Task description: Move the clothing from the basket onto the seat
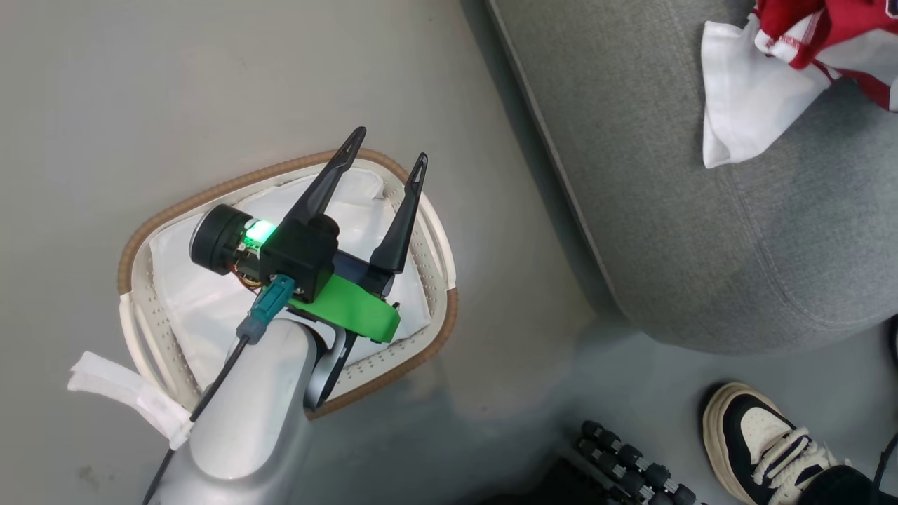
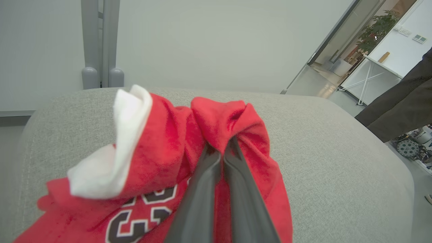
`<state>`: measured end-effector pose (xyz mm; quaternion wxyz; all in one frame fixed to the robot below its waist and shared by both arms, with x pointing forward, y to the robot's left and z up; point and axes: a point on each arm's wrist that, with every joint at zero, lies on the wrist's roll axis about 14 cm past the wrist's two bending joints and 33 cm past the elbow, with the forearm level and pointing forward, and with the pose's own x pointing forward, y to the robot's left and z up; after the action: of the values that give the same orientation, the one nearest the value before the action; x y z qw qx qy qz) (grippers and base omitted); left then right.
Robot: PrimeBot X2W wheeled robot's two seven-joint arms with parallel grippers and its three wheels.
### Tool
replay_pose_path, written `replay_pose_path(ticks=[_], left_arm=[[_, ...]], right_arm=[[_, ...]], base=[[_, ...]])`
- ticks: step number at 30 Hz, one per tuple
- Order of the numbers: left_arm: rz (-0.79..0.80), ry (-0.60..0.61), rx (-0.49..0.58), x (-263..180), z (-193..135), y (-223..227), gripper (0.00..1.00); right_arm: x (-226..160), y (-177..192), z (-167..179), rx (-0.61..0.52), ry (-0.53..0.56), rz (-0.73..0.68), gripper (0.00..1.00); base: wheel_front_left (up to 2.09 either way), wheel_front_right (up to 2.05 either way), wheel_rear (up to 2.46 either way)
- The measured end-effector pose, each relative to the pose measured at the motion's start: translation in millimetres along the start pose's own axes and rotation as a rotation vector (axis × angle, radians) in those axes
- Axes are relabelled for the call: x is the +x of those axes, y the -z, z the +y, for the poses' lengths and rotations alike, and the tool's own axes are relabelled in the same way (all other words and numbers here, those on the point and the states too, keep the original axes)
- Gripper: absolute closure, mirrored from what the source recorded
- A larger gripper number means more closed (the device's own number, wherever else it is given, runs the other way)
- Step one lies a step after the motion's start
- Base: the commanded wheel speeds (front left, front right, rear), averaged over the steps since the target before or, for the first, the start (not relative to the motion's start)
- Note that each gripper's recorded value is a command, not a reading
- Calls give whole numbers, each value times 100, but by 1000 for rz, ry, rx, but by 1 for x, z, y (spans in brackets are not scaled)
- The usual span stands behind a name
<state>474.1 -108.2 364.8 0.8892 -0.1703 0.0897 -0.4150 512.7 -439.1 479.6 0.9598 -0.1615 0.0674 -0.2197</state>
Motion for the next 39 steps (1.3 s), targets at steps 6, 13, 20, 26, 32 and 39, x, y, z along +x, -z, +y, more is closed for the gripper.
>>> replay_pose_path(ticks=[6, 13, 20, 26, 32, 39], left_arm=[[-4, -23, 4, -4, 6, -3, 0], [-34, -29, 13, -5, 1, -21, 0], [-64, -65, 13, -17, -6, -43, 0], [-99, -151, 33, -37, 6, -66, 0], [-134, -275, 61, -70, 29, -87, 0], [-162, -466, 90, -116, 64, -105, 0]], right_arm=[[-6, 18, 1, 38, 30, 37, 0], [-15, -16, 4, 65, 17, -66, 0], [-39, -52, 14, 101, -46, -176, 0], [-66, -63, 41, 179, -128, -211, 0], [-92, -63, 98, 267, -265, -204, 0], [-116, -67, 164, 347, -421, -191, 0]], base=[[0, 0, 0], [0, 0, 0], [0, 0, 0], [0, 0, 0], [0, 0, 0], [0, 0, 0]])
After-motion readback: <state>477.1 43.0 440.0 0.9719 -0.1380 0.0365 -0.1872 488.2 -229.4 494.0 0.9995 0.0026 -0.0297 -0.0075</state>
